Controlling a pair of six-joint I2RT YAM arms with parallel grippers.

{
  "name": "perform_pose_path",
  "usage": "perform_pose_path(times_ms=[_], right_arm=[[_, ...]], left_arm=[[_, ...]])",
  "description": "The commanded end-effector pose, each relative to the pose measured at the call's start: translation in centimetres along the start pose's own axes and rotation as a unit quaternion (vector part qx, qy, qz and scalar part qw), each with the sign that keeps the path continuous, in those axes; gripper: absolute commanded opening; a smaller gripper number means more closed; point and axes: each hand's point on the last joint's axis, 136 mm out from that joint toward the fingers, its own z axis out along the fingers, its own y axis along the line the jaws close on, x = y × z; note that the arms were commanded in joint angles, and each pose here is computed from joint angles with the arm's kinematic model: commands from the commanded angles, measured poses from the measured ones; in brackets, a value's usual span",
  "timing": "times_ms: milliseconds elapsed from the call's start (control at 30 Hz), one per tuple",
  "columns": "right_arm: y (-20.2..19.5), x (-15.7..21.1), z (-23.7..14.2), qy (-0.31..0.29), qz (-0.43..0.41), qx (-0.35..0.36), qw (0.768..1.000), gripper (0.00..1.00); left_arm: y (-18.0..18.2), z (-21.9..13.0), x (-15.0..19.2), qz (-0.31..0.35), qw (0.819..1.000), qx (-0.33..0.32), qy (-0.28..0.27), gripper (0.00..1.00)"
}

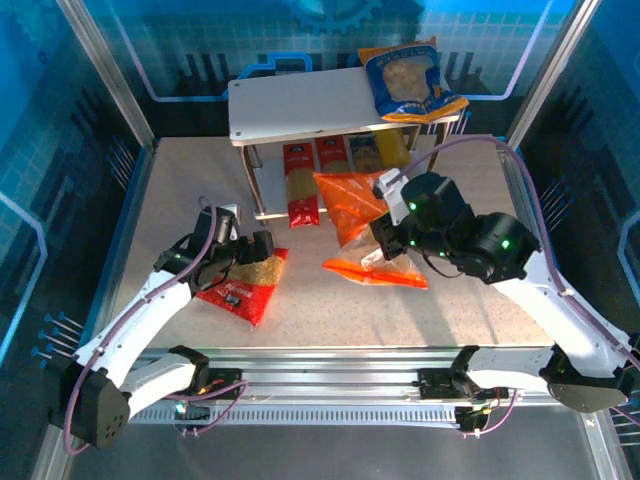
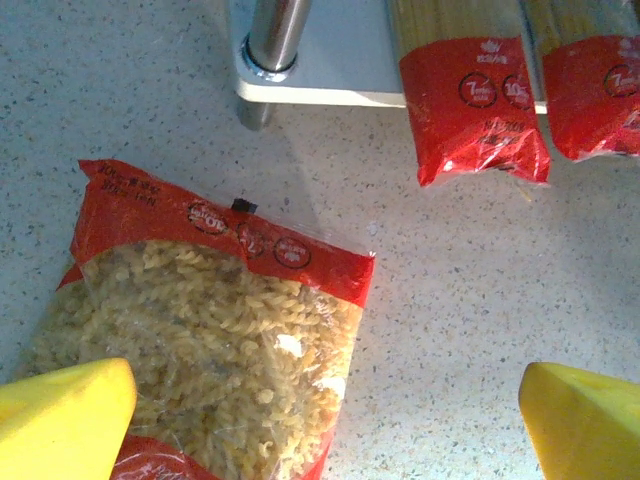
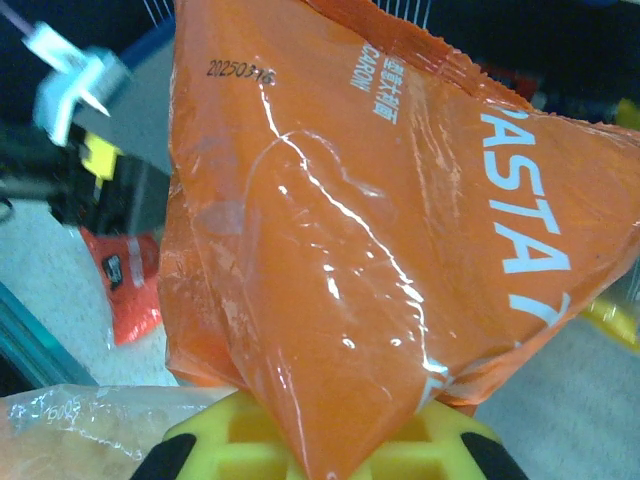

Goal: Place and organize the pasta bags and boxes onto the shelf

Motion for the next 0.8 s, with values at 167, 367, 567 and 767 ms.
perform_pose_path(times_ms=[167,367,567,767], right_arm=[[1.0,-12.3,-3.1,-0.165,-0.074,0.003,0.984,0.00],[-1.8,-17.7,-1.4,-0.203,-0.055,0.020,0.977,0.00],[-4.4,-21.7,0.5,-0.239,-0.042,0.035,0.969,0.00],[-7.5,-24.2,2.8,-0.272,-0.024,0.053,0.961,0.00]], left_arm=[[-0.8,-0.6,-1.0,0.009,1.000,0.014,-0.005,0.99],[-1.2,-0.7,-1.5,0.015,1.000,0.017,-0.007,0.99],[-1.1,-0.7,-1.7,0.019,1.000,0.012,-0.008,0.99],[-0.9,-0.5,-1.7,0.019,1.000,0.007,-0.004,0.99]])
